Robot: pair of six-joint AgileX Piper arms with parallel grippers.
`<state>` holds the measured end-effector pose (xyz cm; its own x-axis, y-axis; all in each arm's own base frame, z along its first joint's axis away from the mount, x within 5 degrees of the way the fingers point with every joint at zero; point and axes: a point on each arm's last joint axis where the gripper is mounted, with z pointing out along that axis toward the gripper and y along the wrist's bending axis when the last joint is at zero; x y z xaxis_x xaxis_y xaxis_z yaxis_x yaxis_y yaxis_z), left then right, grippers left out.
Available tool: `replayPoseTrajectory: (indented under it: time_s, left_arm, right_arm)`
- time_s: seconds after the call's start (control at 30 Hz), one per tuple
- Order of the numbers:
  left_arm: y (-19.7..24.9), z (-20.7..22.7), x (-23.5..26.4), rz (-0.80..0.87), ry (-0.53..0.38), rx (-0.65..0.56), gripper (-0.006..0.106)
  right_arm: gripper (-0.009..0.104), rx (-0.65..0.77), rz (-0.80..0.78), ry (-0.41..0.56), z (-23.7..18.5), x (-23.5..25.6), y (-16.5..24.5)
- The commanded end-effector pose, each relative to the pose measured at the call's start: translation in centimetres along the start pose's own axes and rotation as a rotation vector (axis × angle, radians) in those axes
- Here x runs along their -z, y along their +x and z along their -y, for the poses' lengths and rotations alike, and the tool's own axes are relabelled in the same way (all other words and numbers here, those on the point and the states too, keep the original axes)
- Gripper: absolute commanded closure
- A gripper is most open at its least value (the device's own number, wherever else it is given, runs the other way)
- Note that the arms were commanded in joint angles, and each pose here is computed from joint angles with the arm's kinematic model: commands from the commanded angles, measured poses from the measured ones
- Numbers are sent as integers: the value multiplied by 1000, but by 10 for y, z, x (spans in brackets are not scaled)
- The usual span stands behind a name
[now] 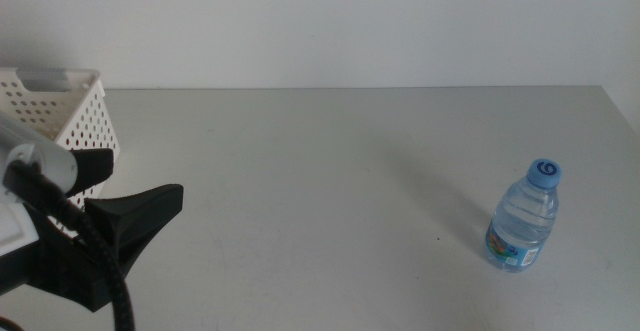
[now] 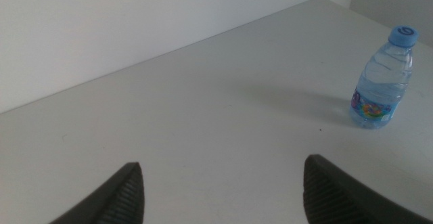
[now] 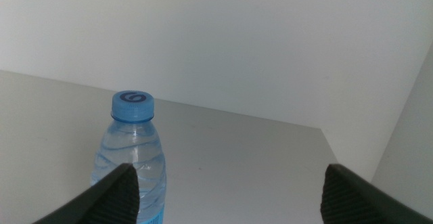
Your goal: Use arms to grab the bottles and put them into the dustbin to the left of the table.
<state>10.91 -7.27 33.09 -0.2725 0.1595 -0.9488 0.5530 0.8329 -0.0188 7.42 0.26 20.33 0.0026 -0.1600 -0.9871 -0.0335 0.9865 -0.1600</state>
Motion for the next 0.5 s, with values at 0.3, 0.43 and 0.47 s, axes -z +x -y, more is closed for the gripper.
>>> replayPoseTrajectory:
  time_s: [0.3, 0.43, 0.47]
  left_arm:
    - [-16, 1, 4, 110, 7, 8, 23]
    - [-16, 1, 4, 110, 7, 8, 23]
    - [-16, 1, 4, 110, 7, 8, 23]
  right_arm:
    - [1, -89, 2, -28, -2, -38, -2]
    - [1, -111, -37, -37, -3, -47, 5]
    - [1, -125, -33, -38, -3, -49, 5]
